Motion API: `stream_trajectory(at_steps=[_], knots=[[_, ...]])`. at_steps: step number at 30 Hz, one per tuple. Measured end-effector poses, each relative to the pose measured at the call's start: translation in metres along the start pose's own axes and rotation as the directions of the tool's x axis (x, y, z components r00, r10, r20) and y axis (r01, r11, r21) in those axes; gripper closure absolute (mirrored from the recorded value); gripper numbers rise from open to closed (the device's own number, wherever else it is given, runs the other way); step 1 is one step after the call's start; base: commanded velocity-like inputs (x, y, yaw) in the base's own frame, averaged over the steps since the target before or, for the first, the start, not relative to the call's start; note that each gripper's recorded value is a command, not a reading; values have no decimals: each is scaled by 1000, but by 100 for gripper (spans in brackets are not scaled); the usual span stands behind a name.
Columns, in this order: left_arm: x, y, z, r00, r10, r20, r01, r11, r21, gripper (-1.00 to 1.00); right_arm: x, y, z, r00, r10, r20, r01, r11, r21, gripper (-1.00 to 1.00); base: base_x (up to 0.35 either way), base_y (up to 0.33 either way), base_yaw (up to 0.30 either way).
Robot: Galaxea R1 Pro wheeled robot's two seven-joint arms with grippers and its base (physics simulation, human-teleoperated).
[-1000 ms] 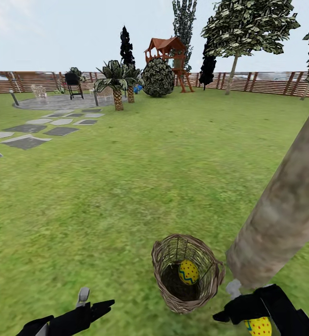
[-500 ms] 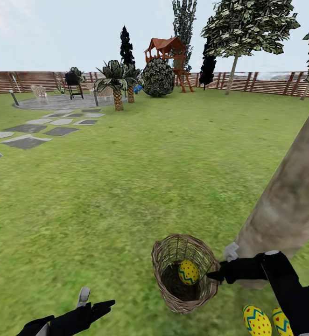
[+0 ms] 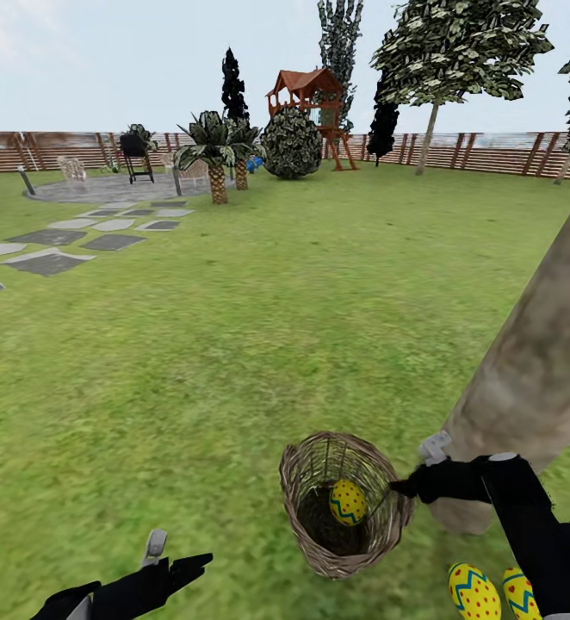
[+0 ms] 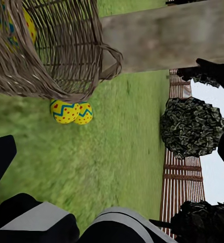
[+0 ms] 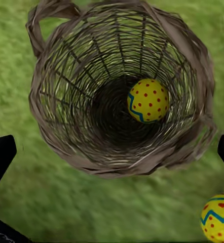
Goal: Take the three Easter eggs out of the wicker basket on the lawn in the garden, then place them on the lawn next to a single tree (choose any tree) so that all three eggs are next to the same tree and none are left in the basket.
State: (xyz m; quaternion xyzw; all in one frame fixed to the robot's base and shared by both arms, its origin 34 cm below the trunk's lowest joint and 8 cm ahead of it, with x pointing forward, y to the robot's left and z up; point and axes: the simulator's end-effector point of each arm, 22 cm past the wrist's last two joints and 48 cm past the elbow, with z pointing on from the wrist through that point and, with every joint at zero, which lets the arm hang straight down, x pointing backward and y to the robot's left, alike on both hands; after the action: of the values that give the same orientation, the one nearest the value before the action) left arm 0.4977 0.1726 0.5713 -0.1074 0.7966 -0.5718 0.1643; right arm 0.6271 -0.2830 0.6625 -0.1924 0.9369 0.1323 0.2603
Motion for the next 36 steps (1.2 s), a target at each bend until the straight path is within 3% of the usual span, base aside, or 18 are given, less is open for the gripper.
stream_trajectory(at_steps=[3,6,15,25,36], knots=[[0,0,0,1000,0,0,0,1000,1,-100,-4,-5,9,1000,9,13,-10,997,74,-100,0,0,0],[0,0,0,1000,1,0,-1,1000,0,-100,-8,1,16,1000,19,22,-21,996,90,-100,0,0,0],[0,0,1,1000,0,0,0,1000,0,-100,-12,33,33,999,47,26,-48,998,40,-100,114,225,-142],[0,-1,1,1000,3,1,-3,1000,0,-100,-7,34,36,998,55,14,-56,998,35,-100,160,266,-278],[-6,1,-8,1000,9,9,-8,1000,-9,-100,0,36,41,998,64,-6,-64,998,28,-100,23,23,-151]])
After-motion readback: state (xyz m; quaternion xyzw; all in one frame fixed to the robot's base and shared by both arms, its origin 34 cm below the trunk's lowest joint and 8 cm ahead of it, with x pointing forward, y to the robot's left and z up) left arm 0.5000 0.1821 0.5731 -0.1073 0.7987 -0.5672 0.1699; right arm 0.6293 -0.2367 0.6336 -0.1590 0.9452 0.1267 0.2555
